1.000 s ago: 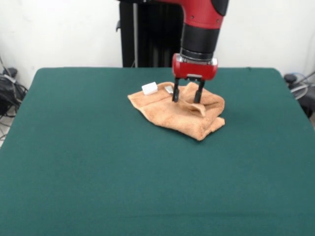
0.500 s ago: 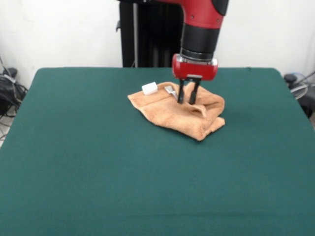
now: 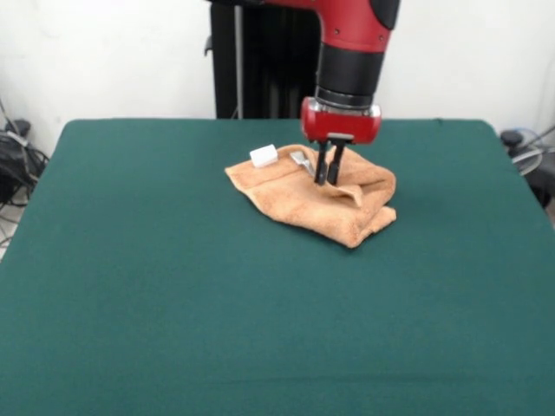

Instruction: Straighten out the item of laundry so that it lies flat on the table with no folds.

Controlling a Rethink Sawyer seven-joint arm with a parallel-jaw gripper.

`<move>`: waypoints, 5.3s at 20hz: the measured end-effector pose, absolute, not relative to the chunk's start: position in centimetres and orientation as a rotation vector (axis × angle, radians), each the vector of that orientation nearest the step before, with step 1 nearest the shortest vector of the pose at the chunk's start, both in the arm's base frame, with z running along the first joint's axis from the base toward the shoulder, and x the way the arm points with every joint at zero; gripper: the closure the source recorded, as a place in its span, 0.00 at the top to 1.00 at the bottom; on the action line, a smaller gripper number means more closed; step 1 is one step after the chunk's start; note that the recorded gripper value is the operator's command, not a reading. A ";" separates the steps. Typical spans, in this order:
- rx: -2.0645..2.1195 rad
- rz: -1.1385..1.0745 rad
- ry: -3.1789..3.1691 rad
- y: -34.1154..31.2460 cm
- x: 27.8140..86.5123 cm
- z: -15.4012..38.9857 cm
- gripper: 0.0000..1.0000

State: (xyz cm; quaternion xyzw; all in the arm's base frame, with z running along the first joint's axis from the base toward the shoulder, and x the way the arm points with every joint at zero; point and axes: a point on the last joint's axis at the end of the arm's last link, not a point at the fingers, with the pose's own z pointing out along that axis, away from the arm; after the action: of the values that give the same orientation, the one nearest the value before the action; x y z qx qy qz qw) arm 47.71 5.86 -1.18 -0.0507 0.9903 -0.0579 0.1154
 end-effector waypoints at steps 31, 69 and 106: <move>-0.117 -0.226 2.816 3.5 49.2 5.9 0.00; 0.202 -0.291 2.867 -3.4 43.0 22.9 0.00; 0.441 -0.235 2.923 -13.4 42.4 28.5 0.00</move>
State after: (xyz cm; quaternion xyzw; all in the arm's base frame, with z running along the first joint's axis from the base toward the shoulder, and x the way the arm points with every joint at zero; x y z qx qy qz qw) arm 42.42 -13.44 28.47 0.1482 0.9819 -0.0791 0.0878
